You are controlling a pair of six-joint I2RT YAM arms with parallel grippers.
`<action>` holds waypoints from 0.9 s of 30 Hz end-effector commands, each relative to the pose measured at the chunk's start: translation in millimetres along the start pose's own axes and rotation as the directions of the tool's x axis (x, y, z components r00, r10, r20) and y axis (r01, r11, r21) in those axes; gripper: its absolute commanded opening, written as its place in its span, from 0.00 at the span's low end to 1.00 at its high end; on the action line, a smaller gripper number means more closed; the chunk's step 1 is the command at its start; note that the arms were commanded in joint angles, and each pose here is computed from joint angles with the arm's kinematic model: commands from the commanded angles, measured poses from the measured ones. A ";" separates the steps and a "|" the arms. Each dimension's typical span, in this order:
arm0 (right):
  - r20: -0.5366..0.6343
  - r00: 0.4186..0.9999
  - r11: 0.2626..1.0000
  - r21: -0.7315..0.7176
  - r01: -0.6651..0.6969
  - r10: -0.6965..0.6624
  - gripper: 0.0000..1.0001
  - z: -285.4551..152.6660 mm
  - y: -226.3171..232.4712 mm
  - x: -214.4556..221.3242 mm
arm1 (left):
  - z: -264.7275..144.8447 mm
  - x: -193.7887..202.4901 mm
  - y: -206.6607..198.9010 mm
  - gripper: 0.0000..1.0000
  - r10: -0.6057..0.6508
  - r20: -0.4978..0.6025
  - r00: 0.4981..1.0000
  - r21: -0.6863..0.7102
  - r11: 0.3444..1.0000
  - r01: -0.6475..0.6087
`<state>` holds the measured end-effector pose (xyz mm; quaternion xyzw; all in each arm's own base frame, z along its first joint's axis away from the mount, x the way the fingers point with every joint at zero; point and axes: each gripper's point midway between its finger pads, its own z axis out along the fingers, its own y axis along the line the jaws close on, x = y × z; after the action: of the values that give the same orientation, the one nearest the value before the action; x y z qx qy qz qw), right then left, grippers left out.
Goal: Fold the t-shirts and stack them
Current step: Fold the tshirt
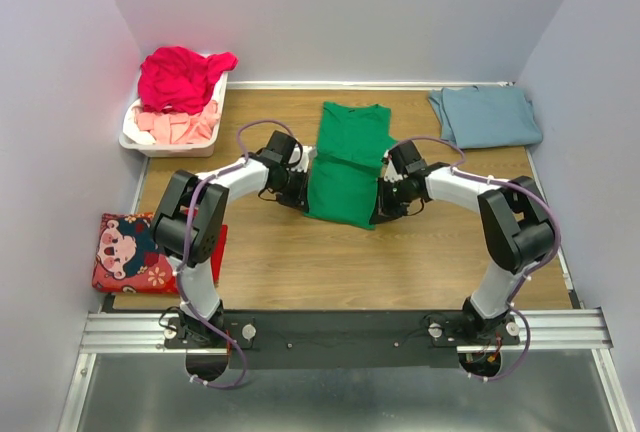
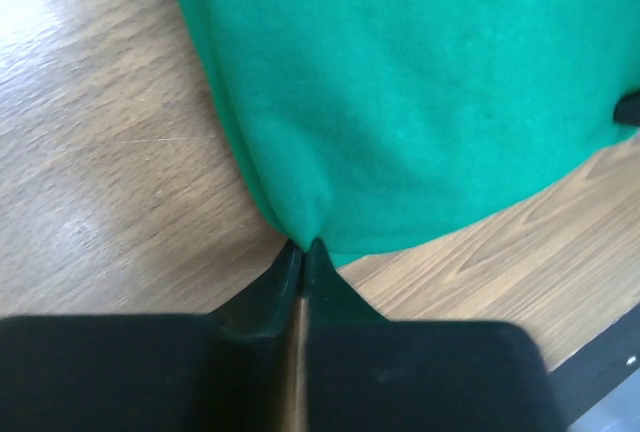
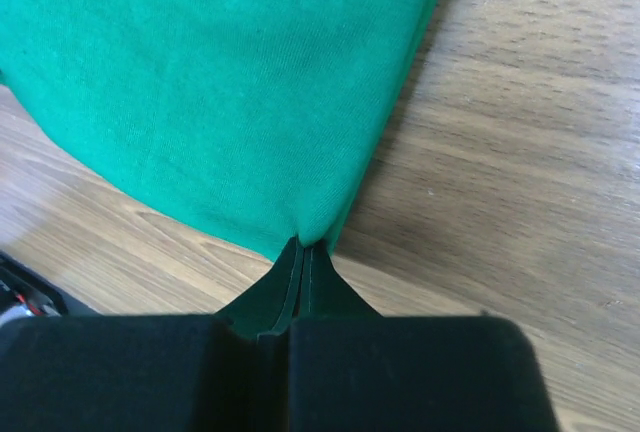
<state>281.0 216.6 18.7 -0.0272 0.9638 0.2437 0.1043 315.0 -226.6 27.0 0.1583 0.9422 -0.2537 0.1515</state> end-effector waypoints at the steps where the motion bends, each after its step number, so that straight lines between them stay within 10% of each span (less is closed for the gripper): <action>1: -0.023 1.000 1.000 -0.016 0.007 -0.007 0.01 2.9 -0.1 8.3 | 2.2 21.0 6.1 0.00 -0.026 -0.051 0.998 -0.013 1.000 0.026; 19: -0.040 0.999 0.999 -0.039 0.025 -0.026 0.01 -53.6 6.0 52.8 | -44.3 70.5 -51.1 0.00 -0.031 -0.069 0.997 0.015 0.999 0.032; 27: 0.095 0.994 0.997 -0.031 0.065 -0.061 0.01 -89.2 26.1 19.5 | -78.9 15.8 -68.1 0.00 0.020 0.049 0.999 -0.035 0.999 -0.018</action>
<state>230.3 199.0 77.9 -0.0441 0.9546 0.2674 0.1237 235.5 -237.8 79.9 0.1681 0.9424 -0.2568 0.1328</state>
